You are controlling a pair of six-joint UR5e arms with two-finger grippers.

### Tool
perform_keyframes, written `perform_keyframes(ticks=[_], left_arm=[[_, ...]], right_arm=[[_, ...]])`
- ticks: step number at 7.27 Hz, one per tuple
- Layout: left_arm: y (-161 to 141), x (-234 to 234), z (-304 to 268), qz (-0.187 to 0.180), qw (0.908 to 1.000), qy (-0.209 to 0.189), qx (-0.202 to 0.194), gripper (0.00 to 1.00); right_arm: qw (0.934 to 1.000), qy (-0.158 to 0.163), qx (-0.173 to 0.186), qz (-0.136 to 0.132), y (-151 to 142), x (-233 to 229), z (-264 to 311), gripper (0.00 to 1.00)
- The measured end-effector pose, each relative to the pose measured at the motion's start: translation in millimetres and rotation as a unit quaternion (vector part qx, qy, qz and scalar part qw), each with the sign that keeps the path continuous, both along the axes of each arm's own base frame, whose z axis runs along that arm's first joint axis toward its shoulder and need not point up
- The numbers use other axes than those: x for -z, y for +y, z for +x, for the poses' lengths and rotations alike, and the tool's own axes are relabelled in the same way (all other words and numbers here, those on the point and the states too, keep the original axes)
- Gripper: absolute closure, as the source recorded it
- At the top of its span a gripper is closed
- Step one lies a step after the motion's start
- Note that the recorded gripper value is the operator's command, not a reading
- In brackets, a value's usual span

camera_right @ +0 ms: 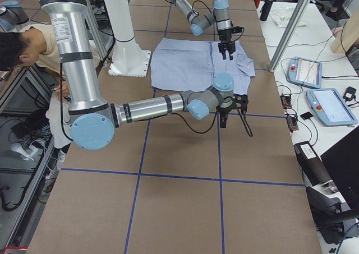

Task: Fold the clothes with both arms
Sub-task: 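Release the sleeve with the left gripper while the right gripper moves to the hem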

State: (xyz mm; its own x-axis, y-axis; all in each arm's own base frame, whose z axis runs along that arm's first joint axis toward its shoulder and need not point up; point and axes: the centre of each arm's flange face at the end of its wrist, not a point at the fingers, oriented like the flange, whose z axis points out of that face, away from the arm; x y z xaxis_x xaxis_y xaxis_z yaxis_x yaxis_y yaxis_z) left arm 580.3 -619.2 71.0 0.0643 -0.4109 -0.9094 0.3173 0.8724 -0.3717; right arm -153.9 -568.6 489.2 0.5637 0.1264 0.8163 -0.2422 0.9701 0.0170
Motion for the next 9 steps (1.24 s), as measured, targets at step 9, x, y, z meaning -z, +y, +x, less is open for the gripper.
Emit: perform_keyframes(ticks=[9], left_arm=[[85.8, -162.2, -207.1, 0.151, 0.9868, -0.017, -0.055, 0.25]], right_arm=[[0.9633, -0.067, -0.177, -0.190, 315.3, 172.5, -247.8, 0.04]])
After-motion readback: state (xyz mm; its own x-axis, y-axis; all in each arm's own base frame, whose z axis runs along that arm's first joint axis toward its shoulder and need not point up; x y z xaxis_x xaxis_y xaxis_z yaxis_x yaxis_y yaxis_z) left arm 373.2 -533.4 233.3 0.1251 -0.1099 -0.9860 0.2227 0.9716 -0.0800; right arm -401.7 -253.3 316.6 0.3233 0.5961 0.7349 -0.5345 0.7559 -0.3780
